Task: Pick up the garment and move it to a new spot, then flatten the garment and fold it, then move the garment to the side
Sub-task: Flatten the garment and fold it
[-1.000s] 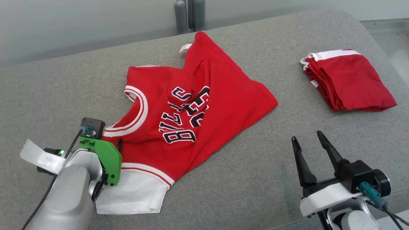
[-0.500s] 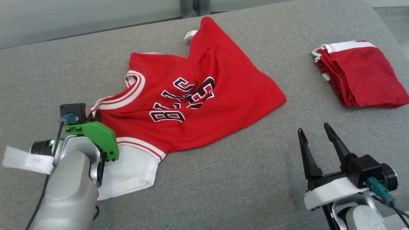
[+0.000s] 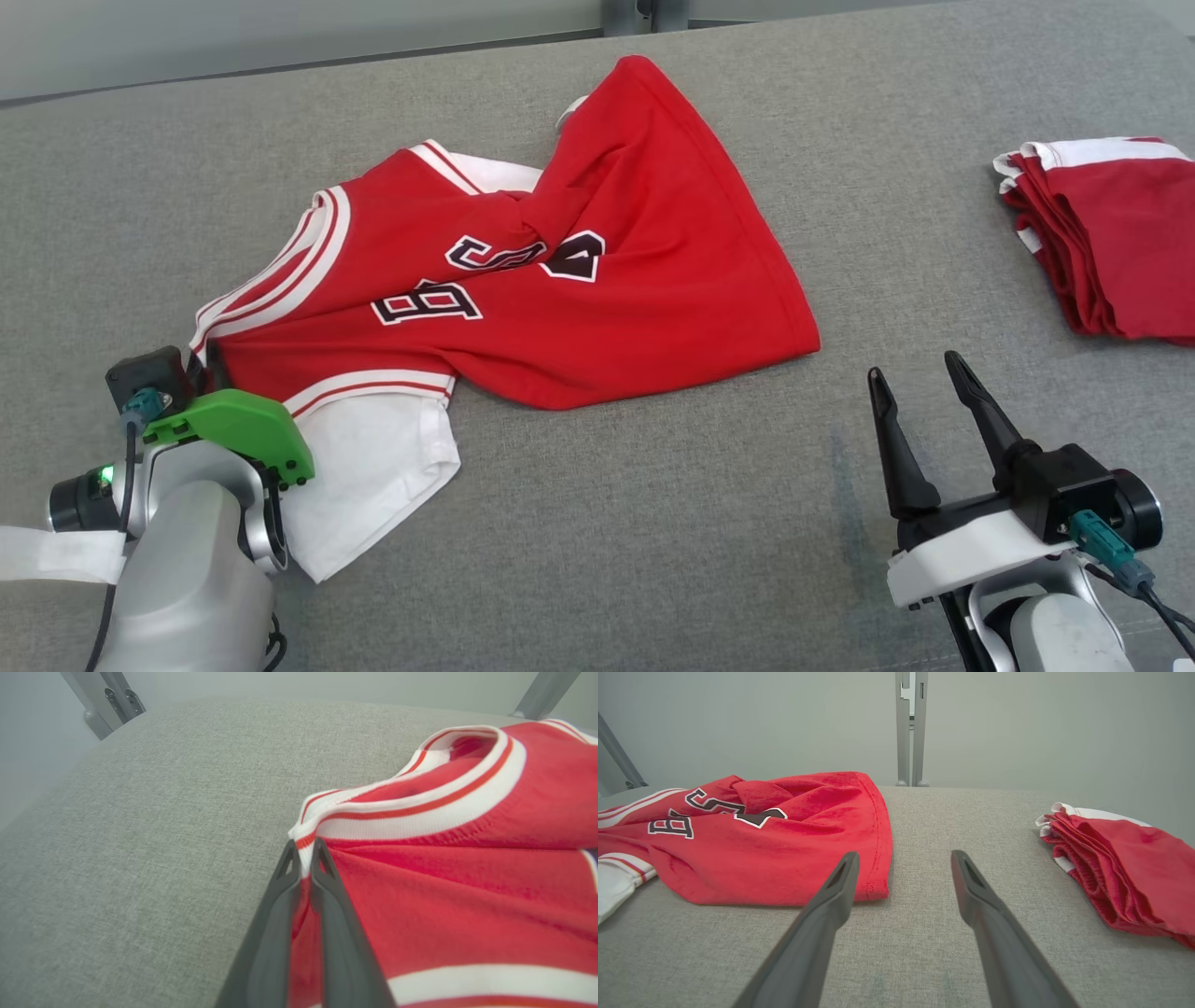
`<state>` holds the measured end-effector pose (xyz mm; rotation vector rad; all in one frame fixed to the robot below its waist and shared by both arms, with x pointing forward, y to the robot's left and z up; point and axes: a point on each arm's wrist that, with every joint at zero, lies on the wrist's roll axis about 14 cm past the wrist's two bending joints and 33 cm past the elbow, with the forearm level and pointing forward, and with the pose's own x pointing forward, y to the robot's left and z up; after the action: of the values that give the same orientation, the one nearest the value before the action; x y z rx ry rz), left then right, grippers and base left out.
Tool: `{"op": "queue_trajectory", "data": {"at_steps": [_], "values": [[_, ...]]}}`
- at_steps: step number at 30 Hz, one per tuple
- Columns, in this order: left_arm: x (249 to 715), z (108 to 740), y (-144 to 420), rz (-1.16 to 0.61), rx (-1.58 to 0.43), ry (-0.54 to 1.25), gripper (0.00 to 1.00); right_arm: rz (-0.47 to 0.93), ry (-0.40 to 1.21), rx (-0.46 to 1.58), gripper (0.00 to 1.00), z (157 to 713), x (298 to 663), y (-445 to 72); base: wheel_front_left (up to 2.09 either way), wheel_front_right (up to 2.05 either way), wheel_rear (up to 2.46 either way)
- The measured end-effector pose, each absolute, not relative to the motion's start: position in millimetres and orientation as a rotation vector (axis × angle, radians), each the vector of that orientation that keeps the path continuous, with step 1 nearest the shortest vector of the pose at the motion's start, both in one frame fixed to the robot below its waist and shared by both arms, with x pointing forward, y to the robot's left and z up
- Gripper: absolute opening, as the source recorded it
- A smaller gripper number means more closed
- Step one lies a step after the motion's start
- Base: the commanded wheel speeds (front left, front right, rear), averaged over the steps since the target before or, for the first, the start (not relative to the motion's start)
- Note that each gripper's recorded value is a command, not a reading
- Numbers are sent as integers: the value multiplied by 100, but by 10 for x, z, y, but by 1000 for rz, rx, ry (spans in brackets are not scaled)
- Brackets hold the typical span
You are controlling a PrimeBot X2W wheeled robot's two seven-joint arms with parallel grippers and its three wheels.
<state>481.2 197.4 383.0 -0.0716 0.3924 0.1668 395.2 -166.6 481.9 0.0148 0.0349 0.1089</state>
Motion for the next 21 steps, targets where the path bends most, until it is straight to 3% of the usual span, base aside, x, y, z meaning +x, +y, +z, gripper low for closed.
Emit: {"op": "queue_trajectory", "data": {"at_steps": [3, 4, 5, 14, 21], "values": [[4779, 3807, 2033, 151, -56, 398, 0, 118, 36, 17, 100, 4816, 3964, -1636, 0, 0, 0], [4773, 3795, 1988, 116, -50, 402, 69, 119, 35, 17, 100, 4818, 3966, -1631, 0, 0, 0], [4771, 3796, 1944, 87, -48, 402, 100, 121, 37, 17, 100, 4816, 3968, -1625, 0, 0, 0], [4825, 4285, 1738, -11, -27, 211, 100, 121, 22, 18, 100, 4871, 3943, -1626, 0, 0, 0], [4420, 4866, 1706, 9, -107, -15, 100, 119, 10, 26, 100, 4893, 3898, -1629, 0, 0, 0]]}}
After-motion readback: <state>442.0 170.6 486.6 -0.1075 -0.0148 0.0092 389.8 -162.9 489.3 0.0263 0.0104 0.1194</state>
